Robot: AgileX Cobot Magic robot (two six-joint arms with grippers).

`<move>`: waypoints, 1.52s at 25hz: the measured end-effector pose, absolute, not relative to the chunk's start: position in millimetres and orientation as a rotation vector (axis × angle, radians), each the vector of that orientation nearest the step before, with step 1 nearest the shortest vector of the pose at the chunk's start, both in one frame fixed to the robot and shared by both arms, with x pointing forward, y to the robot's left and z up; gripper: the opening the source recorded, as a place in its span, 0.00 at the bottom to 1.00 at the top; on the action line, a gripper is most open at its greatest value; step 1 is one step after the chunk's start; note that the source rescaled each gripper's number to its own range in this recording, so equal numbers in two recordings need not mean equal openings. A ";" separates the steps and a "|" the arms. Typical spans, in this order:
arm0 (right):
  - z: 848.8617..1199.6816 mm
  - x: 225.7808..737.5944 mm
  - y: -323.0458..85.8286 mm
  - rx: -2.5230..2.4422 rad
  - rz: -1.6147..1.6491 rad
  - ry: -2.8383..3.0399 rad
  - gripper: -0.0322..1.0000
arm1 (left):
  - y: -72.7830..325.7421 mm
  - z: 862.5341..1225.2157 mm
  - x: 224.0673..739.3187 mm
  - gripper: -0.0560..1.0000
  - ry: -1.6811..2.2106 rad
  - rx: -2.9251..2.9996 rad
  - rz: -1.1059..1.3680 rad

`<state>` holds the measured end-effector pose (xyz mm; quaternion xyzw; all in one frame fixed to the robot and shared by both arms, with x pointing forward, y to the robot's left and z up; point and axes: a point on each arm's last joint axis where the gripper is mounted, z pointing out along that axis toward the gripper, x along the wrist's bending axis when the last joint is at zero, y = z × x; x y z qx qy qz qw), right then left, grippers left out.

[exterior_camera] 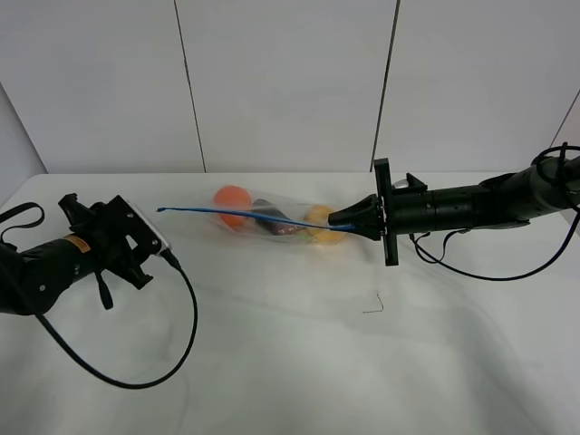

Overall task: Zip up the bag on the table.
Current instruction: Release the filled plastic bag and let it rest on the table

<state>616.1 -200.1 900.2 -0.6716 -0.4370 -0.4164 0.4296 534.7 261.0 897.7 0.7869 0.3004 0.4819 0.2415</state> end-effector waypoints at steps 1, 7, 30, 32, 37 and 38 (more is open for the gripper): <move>900.2 616.1 -200.1 -1.676 -1.039 -1.091 0.03 | 262.7 900.5 536.0 0.88 0.895 2.074 1.327; 900.2 616.1 -200.1 -1.676 -1.039 -1.091 0.03 | 276.4 905.8 537.8 0.88 1.396 1.591 1.210; 900.4 616.3 -200.1 -1.676 -1.041 -1.088 0.03 | 264.7 967.6 565.5 0.89 1.809 2.047 0.418; 900.4 616.3 -200.1 -1.676 -1.041 -1.088 0.03 | 265.3 977.4 567.9 0.94 1.869 2.044 0.363; 900.4 616.3 -200.1 -1.676 -1.041 -1.088 0.03 | 265.6 1008.8 573.3 0.99 1.996 2.040 0.244; 900.4 616.3 -200.1 -1.676 -1.041 -1.088 0.03 | 265.4 1014.5 573.4 0.99 2.013 2.047 0.222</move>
